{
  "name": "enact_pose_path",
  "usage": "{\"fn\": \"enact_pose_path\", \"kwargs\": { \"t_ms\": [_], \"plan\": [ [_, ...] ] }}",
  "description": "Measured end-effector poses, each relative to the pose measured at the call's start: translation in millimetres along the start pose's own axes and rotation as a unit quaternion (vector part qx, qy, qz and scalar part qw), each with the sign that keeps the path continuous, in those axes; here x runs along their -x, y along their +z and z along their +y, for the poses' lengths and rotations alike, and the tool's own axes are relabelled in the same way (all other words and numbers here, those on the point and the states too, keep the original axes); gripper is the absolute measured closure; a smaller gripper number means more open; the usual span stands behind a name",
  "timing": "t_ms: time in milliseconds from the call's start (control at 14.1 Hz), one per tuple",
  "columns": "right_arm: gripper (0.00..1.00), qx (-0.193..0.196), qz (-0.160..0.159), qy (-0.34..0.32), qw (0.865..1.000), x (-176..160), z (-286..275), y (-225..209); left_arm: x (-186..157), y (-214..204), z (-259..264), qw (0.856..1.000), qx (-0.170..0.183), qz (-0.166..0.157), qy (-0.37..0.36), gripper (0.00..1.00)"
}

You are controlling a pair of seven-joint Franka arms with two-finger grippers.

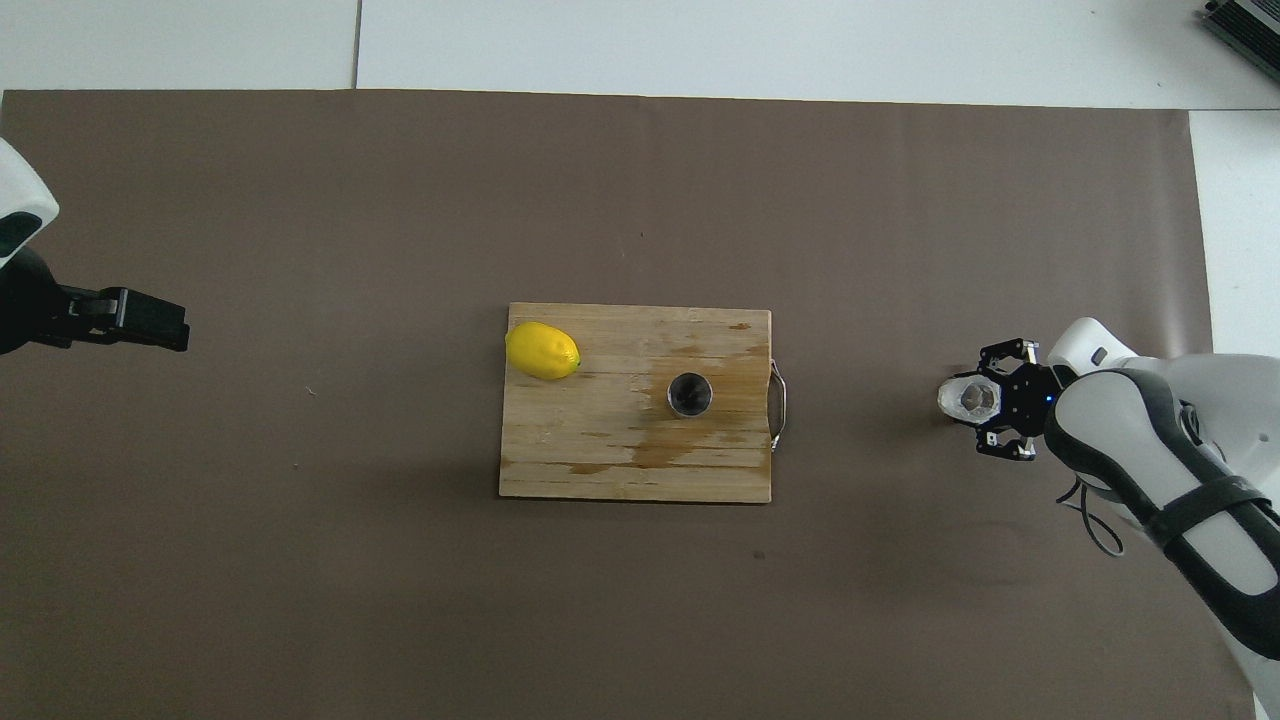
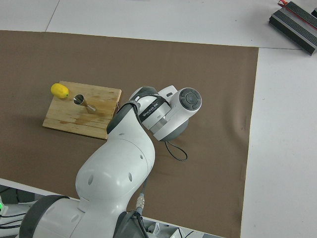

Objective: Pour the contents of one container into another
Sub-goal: 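Grasp the small white cup with the right gripper, then lift the white cup with the right gripper over the steel cup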

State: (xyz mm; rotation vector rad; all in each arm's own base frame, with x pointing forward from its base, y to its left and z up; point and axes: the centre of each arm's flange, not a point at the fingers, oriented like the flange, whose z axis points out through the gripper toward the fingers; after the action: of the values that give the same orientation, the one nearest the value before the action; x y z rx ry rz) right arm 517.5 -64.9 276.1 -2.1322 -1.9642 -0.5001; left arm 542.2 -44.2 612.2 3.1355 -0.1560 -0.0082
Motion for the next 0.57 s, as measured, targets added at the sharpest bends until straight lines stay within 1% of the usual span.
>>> {"fn": "enact_pose_path", "kwargs": {
  "t_ms": [353,565],
  "plan": [
    [0.47,-0.005,0.017,0.027,0.999,-35.2,17.3,-6.2,0.3,0.1,2.7,1.000,0.000,-0.001,0.004,0.00],
    [0.47,-0.012,0.031,0.047,0.998,-65.3,29.6,-12.8,0.4,0.0,4.7,1.000,0.000,-0.001,0.005,0.00]
  ]
}}
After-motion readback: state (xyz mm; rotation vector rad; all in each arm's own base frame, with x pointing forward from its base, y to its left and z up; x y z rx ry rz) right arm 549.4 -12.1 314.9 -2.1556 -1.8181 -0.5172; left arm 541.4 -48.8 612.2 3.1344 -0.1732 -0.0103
